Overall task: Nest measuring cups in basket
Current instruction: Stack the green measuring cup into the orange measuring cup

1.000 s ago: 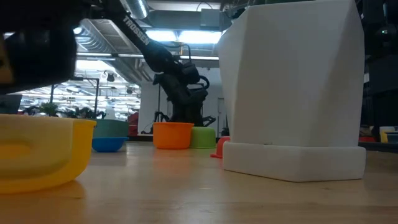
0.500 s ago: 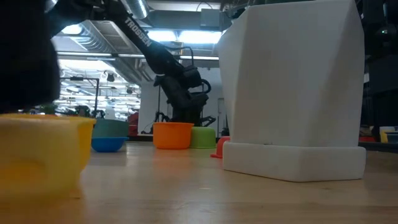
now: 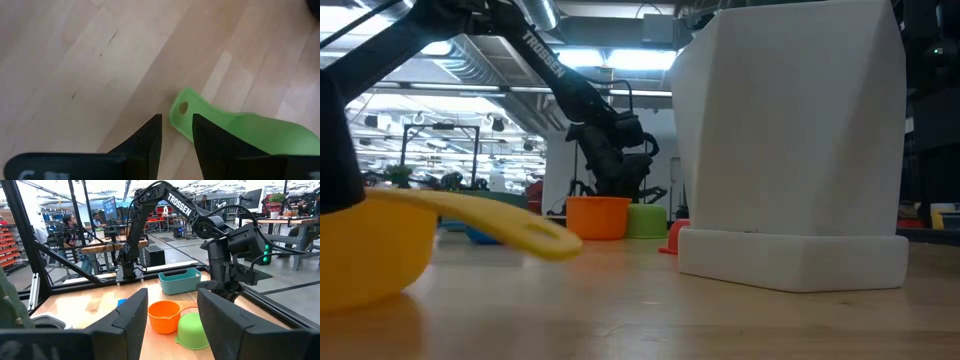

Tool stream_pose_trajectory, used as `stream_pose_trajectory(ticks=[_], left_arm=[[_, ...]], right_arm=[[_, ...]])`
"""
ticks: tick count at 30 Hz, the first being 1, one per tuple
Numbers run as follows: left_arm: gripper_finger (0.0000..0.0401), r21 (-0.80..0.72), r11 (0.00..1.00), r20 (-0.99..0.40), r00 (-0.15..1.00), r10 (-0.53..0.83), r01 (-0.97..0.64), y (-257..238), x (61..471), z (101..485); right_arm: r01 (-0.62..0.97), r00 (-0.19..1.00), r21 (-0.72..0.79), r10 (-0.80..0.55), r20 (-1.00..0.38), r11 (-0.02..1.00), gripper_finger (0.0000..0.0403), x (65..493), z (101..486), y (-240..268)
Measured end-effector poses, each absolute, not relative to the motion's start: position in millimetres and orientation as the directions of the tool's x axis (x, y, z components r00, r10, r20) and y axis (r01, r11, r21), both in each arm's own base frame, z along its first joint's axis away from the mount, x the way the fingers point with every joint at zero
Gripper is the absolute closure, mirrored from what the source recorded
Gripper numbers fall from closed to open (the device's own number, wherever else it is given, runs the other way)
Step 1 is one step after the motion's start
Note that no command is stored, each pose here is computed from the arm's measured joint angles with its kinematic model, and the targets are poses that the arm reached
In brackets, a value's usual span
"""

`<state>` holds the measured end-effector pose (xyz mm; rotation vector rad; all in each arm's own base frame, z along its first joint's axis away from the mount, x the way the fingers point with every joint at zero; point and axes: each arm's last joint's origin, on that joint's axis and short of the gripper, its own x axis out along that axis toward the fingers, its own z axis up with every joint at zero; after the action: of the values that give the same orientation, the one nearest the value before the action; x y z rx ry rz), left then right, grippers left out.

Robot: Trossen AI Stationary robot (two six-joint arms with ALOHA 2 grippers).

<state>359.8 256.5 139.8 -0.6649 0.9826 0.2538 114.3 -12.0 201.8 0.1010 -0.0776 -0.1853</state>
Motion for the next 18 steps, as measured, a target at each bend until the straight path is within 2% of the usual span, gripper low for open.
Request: stream_pose_trajectory(ticks=[18], left_arm=[[0.0307,-0.415,0.781,-0.827,0.551,-0.111,-0.466,252.1,363.0,140.0]], right_arm=[[0.180,0.980,0.107,-0.188,0.068,0.978,0.0226,114.2,201.8,-12.0]])
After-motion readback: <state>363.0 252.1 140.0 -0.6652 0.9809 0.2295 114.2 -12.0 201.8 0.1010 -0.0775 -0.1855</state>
